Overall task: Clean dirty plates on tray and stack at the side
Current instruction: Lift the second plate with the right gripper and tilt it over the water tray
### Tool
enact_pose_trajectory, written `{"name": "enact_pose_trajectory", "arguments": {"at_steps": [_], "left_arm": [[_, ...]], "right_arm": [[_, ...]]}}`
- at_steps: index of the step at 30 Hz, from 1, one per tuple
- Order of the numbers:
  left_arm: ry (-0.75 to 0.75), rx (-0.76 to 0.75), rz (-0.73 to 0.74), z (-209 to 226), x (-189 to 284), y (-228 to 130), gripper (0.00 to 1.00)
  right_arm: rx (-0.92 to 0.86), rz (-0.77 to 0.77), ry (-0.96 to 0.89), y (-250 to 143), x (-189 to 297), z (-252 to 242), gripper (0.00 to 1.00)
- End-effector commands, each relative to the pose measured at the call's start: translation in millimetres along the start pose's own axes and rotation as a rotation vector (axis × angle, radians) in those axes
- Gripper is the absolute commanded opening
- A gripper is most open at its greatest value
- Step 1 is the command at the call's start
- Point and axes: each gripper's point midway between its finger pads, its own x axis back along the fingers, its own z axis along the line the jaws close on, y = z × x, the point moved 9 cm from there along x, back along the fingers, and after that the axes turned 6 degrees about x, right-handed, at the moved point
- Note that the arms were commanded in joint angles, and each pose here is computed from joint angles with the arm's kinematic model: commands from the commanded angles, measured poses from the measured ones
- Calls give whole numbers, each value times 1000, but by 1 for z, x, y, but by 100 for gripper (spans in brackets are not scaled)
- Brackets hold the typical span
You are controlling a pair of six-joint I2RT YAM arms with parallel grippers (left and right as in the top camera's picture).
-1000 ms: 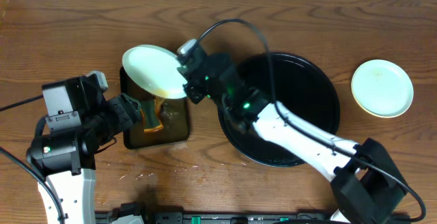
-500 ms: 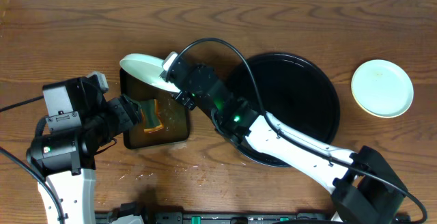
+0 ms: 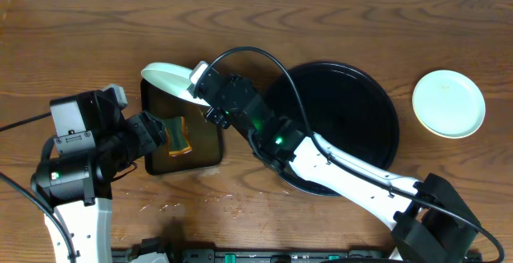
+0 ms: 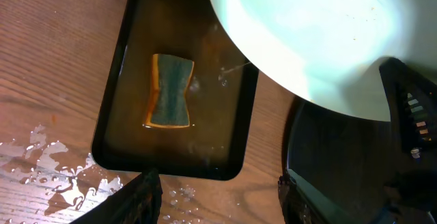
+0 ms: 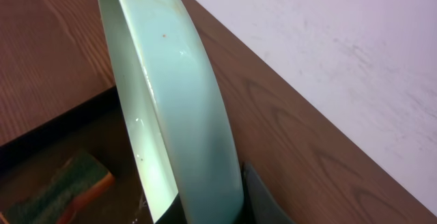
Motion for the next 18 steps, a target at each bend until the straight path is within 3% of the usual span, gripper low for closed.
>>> {"name": "enact_pose_trajectory", "arguments": {"at_steps": [1, 18], "left_arm": [[13, -14, -10, 2, 2, 0, 57], [13, -14, -10, 2, 1, 0, 57]], "right_arm": [[0, -43, -21, 16, 10, -5, 1], [-7, -41, -20, 16, 10, -5, 1]]}}
